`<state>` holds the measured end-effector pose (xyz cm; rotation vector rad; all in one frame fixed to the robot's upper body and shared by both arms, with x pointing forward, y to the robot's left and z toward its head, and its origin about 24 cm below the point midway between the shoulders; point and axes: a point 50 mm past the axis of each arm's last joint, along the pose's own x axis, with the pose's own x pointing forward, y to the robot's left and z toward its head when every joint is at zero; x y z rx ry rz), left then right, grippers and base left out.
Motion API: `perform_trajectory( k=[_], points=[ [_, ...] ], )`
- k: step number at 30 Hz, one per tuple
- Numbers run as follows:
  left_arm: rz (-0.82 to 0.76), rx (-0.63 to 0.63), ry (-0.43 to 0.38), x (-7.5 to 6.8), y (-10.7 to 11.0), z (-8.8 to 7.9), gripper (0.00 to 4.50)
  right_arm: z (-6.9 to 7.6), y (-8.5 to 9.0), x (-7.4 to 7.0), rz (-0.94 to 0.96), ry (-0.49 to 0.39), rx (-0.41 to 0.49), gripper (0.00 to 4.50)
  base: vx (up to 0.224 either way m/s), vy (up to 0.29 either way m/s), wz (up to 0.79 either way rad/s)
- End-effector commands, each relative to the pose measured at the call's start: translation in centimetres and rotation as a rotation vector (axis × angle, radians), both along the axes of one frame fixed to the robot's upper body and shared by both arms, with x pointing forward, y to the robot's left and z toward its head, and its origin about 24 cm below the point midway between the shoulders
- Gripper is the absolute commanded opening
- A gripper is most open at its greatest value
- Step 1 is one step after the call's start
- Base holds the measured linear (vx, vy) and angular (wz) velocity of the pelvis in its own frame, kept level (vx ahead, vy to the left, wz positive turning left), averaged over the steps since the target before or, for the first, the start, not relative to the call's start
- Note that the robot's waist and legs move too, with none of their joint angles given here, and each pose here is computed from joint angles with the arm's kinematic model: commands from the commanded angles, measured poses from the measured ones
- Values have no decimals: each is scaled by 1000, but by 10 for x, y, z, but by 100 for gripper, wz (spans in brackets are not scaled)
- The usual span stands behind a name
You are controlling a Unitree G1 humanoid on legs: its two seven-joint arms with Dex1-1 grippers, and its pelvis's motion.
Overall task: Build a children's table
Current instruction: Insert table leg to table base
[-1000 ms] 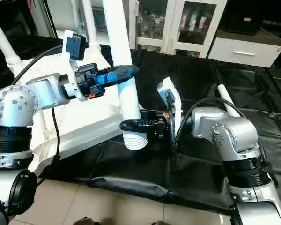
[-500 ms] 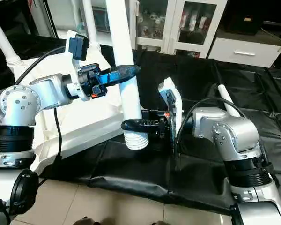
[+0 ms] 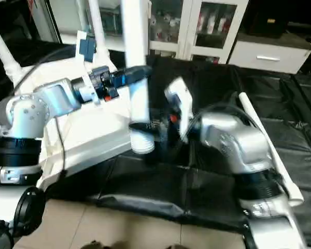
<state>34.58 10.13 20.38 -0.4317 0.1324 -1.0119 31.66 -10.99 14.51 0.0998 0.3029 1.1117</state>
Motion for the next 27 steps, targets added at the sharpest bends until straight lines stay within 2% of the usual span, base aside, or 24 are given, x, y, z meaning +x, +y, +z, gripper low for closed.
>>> perform_trajectory(
  k=[1,4,14,20,27],
  points=[
    [58,28,-47,2,-5,11,184,3,-5,8,-91,-16,-19,308,0,0,0],
    [152,70,-83,5,-10,12,184,0,1,11,-124,-3,-22,339,0,0,0],
    [272,124,-153,8,-24,13,184,-7,24,24,-232,1,-76,429,0,0,0],
    [287,155,-168,8,-26,10,184,-8,31,31,-307,-59,-125,432,0,0,0],
    [290,177,-187,8,-26,7,184,-4,33,35,-342,-77,-120,432,0,0,0]
  ],
)
